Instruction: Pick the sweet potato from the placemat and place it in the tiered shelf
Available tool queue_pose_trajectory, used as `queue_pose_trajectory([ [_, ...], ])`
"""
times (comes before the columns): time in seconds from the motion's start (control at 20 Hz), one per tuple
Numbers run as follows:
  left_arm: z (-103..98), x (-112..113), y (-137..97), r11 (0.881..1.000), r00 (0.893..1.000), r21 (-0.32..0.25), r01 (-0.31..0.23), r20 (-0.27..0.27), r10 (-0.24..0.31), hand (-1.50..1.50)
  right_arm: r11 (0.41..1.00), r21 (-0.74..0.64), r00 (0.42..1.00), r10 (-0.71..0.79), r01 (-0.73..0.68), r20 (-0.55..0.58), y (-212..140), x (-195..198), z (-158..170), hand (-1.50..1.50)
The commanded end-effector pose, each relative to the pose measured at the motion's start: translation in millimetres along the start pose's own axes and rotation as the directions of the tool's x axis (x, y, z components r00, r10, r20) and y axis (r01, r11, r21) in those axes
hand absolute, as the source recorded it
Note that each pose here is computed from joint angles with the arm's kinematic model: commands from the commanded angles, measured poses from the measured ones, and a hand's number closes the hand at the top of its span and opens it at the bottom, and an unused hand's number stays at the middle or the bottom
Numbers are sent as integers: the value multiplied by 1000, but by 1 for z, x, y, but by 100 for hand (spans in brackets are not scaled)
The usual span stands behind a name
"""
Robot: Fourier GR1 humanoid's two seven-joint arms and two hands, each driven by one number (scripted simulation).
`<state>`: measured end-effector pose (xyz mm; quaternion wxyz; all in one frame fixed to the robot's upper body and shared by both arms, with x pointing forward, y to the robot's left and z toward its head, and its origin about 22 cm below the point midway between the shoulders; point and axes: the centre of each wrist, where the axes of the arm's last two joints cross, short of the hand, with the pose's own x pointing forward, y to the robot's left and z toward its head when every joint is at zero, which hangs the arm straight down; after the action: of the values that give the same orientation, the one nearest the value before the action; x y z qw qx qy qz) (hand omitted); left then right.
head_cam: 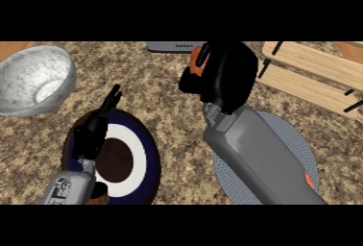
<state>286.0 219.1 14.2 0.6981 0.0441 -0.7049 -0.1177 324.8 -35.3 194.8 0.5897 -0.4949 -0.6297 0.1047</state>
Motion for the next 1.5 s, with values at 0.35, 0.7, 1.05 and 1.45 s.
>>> queue_pose_trajectory([
  [0.35, 8, -13, -2, 1000, 1000, 19, 11, -13, -11, 0, 946, -310, 978, 31, -95, -205, -63, 47, -30, 150],
  [0.7, 7, 0, -3, 1000, 1000, 15, -1, 17, 1, 0, 919, -370, 971, 46, -133, -234, -92, 52, -55, 150],
  [1.05, 6, 8, 3, 1000, 1000, -4, 10, -3, -10, 0, 875, -445, 963, 77, -189, -258, -117, 41, -92, 150],
  [1.45, 6, -8, 8, 1000, 1000, 4, -4, -9, 4, 0, 854, -452, 958, 169, -259, -231, -134, 10, -137, 150],
])
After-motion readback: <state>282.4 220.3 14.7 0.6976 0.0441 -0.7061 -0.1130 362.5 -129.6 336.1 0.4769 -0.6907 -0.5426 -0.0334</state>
